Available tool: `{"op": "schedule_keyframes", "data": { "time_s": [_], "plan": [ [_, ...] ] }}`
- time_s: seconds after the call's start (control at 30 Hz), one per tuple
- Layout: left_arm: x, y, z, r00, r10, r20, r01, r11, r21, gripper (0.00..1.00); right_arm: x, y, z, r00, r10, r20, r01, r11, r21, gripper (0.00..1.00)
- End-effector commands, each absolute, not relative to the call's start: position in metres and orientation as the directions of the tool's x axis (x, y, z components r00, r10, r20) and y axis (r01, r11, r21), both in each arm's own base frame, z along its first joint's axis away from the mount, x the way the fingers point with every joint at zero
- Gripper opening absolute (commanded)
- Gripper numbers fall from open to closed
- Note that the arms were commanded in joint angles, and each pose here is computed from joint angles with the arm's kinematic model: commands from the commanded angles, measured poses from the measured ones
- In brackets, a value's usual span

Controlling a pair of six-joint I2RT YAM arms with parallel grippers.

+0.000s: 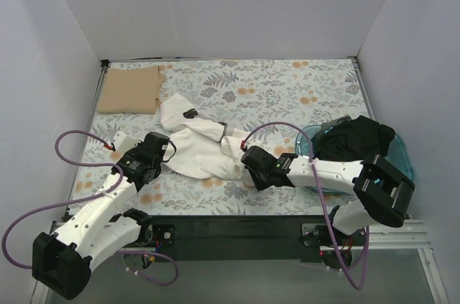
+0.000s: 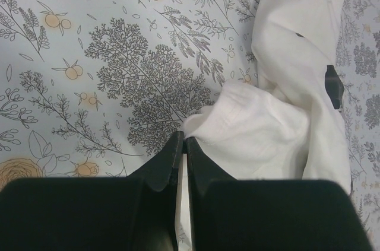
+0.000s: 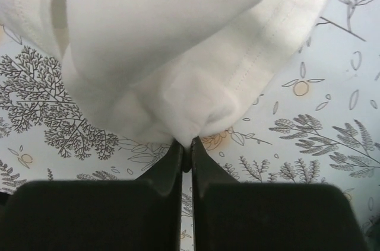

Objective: Fold and stack the t-shirts
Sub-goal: Flatten the tshirt out

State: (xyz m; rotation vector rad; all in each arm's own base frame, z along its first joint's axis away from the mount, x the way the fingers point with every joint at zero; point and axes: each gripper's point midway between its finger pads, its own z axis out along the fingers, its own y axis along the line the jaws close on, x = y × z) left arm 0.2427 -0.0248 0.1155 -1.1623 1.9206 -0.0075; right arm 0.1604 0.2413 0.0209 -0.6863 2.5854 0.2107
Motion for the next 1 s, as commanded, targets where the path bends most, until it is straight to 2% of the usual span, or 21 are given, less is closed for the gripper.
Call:
{"op": "schedule_keyframes", "data": {
  "time_s": [0.0, 0.2, 0.3, 0.43, 0.53, 0.73, 0.97],
  "plan": [
    [0.248, -0.026, 0.136, -0.142, -0.740, -0.658, -0.688, 0.552, -0.472, 0.00, 0.191, 0.238, 0.054, -0.721, -0.370, -0.586, -0.439, 0.898, -0.027, 0.01],
    [0.278, -0.047, 0.182, -0.099, -0.763, -0.639, -0.550, 0.577, -0.603, 0.00, 0.248, 0.231, 0.129, -0.634, -0.178, -0.752, -0.379, 0.920, 0.101, 0.01],
    [0.290, -0.047, 0.201, -0.058, -0.755, -0.653, -0.535, 0.576, -0.618, 0.00, 0.282, 0.213, 0.160, -0.597, -0.067, -0.799, -0.351, 0.918, 0.184, 0.01],
    [0.314, -0.051, 0.255, 0.001, -0.737, -0.676, -0.487, 0.590, -0.644, 0.00, 0.337, 0.170, 0.237, -0.459, 0.081, -0.885, -0.260, 0.940, 0.221, 0.01],
    [0.335, -0.059, 0.296, 0.029, -0.722, -0.691, -0.430, 0.615, -0.661, 0.00, 0.359, 0.155, 0.290, -0.372, 0.116, -0.921, -0.292, 0.927, 0.235, 0.01],
    [0.341, -0.053, 0.387, 0.138, -0.691, -0.710, -0.321, 0.647, -0.692, 0.00, 0.364, 0.134, 0.364, -0.243, 0.128, -0.962, -0.356, 0.911, 0.211, 0.01],
    [0.304, -0.040, 0.502, 0.279, -0.702, -0.656, -0.103, 0.657, -0.747, 0.00, 0.328, 0.119, 0.462, -0.004, 0.104, -0.995, -0.397, 0.912, 0.097, 0.01]
  ]
}}
